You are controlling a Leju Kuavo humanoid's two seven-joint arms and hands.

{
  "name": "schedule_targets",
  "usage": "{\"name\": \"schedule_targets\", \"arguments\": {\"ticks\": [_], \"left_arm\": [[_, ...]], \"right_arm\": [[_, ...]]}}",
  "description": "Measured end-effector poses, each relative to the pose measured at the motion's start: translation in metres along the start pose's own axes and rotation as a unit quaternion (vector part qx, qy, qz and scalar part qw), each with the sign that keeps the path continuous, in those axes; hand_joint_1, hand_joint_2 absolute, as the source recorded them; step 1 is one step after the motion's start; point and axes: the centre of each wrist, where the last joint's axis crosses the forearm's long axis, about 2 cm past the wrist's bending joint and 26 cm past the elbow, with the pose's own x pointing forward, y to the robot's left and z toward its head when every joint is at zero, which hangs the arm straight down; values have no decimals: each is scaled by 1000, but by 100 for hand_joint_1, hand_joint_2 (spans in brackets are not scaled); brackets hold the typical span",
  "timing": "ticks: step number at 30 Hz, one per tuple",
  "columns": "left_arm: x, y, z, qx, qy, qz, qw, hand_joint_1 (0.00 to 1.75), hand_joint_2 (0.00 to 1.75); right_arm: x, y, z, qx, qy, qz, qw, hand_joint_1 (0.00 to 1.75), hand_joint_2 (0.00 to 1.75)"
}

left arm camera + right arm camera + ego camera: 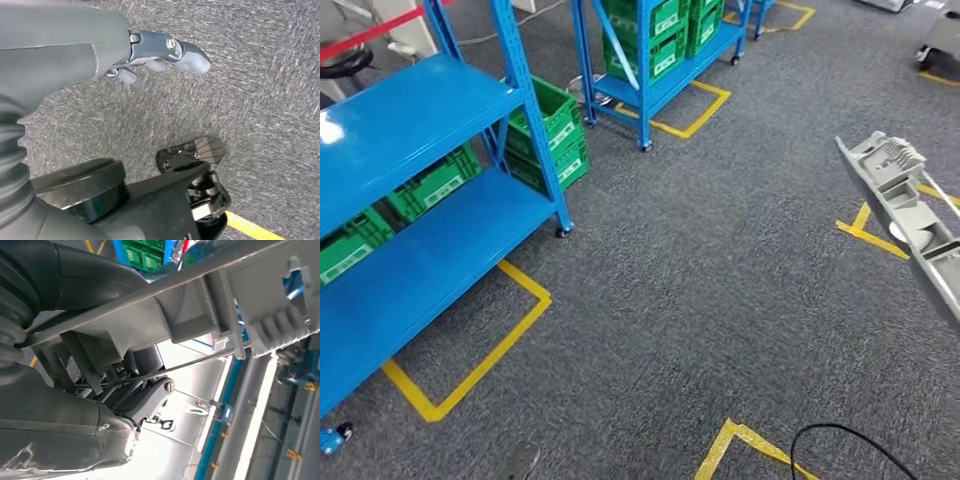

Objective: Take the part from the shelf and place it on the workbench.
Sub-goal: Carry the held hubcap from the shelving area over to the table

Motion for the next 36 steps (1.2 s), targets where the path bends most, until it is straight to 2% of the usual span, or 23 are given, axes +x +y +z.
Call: {"name": "schedule_targets", "arguments": {"ticks": [6,21,24,30,32,36], "left_arm": [[-8,-1,3,-5,20,9,1000,0,175],[-9,3,2,1,29,29,999,0,175],[-14,11,1,18,37,64,997,0,175],[-21,34,-2,44,48,101,993,0,175],[-23,36,-1,49,51,105,992,0,175],[-30,36,2,44,56,107,992,0,175]], "right_arm": [[-1,5,-1,6,-2,-10,1000,175,175],[-4,13,-5,18,-7,-20,1000,175,175],[-10,34,-18,28,-11,-32,999,175,175],[-13,103,-56,41,-30,-77,996,175,175],[-13,113,-58,53,-30,-92,994,175,175],[-16,118,-54,71,-28,-101,992,175,175]]}}
